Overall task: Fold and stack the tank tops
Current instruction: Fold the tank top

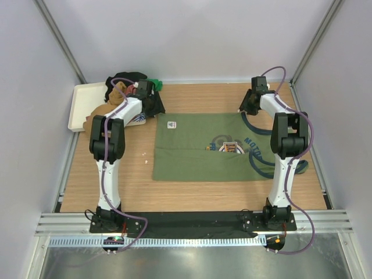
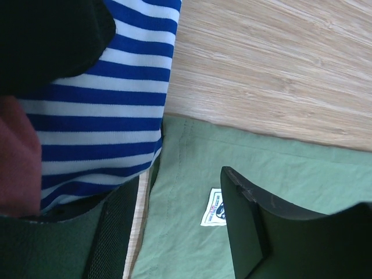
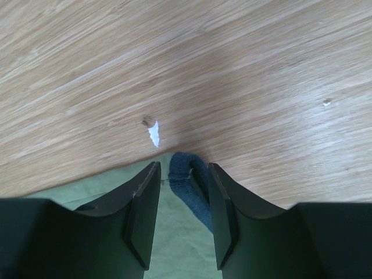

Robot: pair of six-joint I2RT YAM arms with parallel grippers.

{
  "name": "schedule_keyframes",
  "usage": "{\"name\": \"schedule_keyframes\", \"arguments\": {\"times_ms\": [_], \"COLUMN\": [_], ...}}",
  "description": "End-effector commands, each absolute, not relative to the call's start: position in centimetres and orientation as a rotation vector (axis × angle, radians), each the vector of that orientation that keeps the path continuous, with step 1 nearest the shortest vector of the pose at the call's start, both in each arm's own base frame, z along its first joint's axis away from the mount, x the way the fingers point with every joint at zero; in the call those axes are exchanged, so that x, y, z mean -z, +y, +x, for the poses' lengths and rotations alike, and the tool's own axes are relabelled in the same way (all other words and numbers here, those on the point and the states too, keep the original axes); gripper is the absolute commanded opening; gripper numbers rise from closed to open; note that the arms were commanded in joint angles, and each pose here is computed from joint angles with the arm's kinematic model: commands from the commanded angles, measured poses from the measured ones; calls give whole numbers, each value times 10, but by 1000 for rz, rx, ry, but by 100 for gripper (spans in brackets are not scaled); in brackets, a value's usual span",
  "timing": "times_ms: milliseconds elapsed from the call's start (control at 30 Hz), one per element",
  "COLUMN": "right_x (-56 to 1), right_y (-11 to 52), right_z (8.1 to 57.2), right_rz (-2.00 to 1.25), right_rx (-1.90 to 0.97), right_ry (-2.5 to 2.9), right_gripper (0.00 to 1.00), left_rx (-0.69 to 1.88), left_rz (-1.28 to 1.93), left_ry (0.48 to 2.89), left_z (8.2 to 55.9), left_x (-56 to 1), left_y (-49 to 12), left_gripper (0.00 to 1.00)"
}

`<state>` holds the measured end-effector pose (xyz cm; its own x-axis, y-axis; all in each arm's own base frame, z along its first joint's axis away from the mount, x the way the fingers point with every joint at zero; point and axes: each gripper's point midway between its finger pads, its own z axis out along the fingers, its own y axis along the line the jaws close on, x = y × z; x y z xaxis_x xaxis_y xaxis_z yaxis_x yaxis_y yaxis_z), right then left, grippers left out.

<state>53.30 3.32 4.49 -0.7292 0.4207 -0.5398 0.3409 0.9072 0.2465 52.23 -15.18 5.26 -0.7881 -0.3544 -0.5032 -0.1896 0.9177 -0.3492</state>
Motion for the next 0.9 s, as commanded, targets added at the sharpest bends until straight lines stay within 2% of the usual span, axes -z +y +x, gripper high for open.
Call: {"name": "schedule_keyframes", "arguments": {"times_ms": [0, 467, 667, 767, 800, 867], "right_x": [-63, -54, -52, -50, -50, -49], "right_y": [23, 39, 44, 44, 44, 44], "right_z": [540, 542, 542, 542, 542, 542], "right_rz": [527, 491, 478, 475, 475, 475], "right_rx": [-86, -179, -193, -193, -191, -191], "right_ry": [2405, 2430, 2438, 2440, 2440, 2445], "right_gripper": [45, 39, 37, 36, 36, 34], "left_rx": [351, 285, 250, 226, 223, 220], "left_rz": [-373, -384, -387, -384, -385, -388], "left_ry": [2488, 2515, 2515, 2504, 2503, 2500], "left_z": [530, 533, 541, 547, 548, 549], "left_x": [-56, -40, -32, -30, -29, -28], "left_y": [-150, -147, -150, -153, -152, -153], "left_gripper": [59, 51, 43, 35, 25, 16]}}
